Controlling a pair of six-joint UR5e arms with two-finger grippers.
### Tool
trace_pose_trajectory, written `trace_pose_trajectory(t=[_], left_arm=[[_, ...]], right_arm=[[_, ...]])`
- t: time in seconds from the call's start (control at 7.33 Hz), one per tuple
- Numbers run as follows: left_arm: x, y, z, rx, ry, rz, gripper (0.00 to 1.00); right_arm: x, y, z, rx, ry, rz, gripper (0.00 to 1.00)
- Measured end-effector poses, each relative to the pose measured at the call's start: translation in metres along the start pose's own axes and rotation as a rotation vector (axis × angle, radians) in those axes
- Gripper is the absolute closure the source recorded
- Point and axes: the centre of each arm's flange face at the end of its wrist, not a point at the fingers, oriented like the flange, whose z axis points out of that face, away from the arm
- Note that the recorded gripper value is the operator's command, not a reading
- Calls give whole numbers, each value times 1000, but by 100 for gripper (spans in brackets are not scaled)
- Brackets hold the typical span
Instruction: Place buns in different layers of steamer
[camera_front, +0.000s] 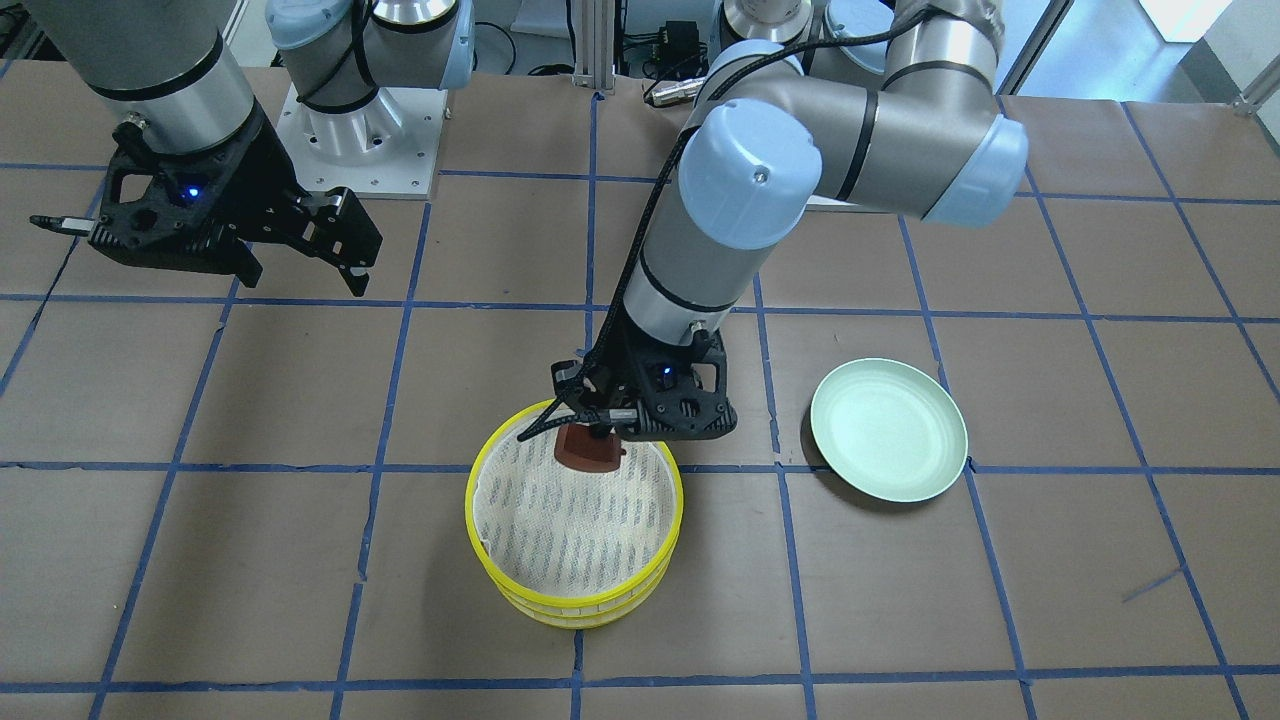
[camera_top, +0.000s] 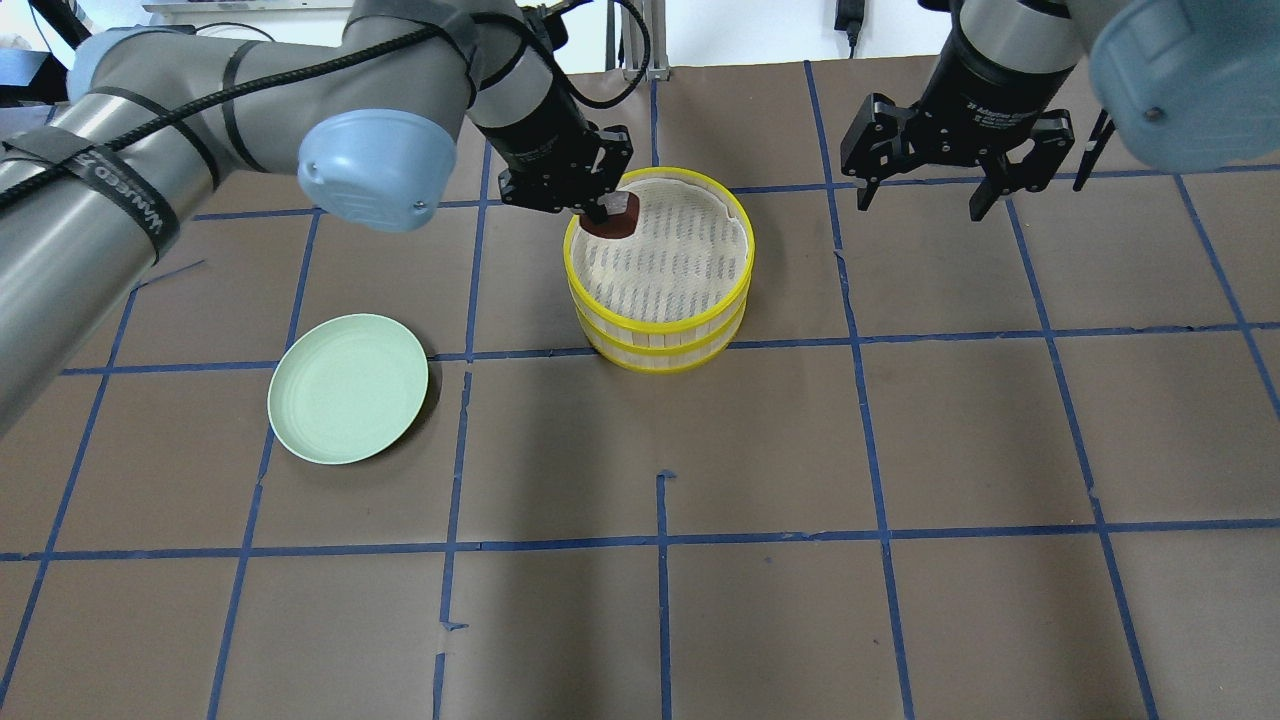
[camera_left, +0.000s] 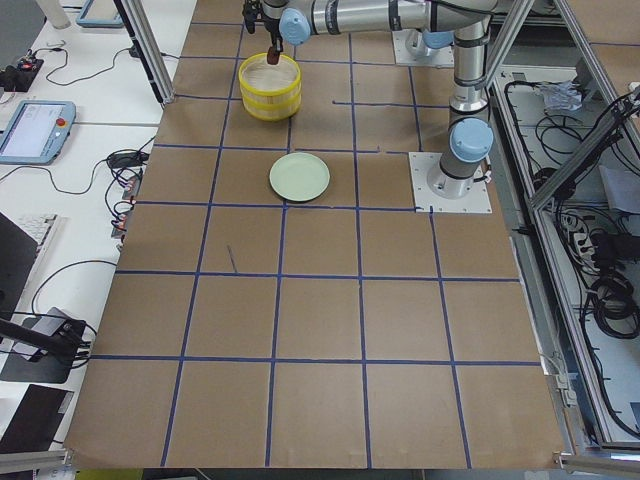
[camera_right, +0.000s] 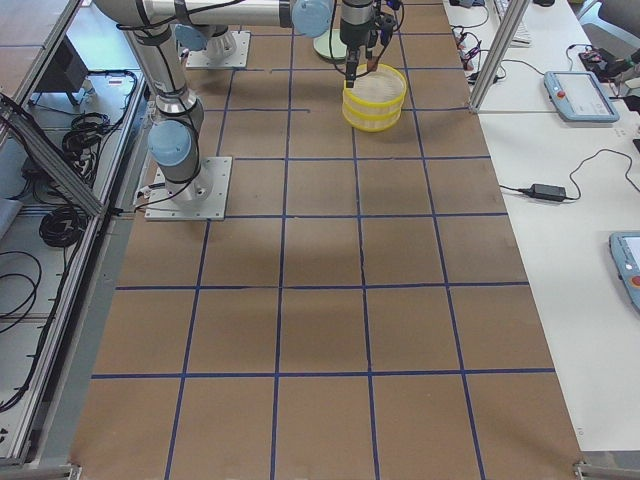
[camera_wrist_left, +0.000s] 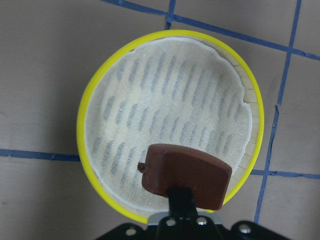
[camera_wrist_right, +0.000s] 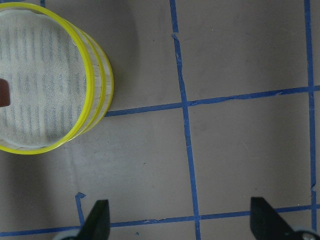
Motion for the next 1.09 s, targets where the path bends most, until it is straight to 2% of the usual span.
trace_pose_trajectory(t=[0.14, 0.27, 0.41, 0.55, 0.82, 1.09], left_arm=[[1, -5, 12, 16, 7, 5, 17], [2, -6, 14, 30, 12, 17, 4], [3, -5, 4, 45, 16, 46, 1], [-7, -6, -25, 59, -7, 74, 0], [-79, -7, -129, 38, -86, 84, 0], [-134, 34, -208, -17, -184, 133, 0]], right_arm=[[-1, 1, 0, 0, -1, -3, 0], [0, 1, -1, 1, -1, -4, 0], [0, 0, -1, 2, 1, -3, 0], [0, 0, -2, 3, 3, -3, 0], [-1, 1, -2, 8, 7, -8, 0], [-1, 1, -2, 11, 10, -10, 0]])
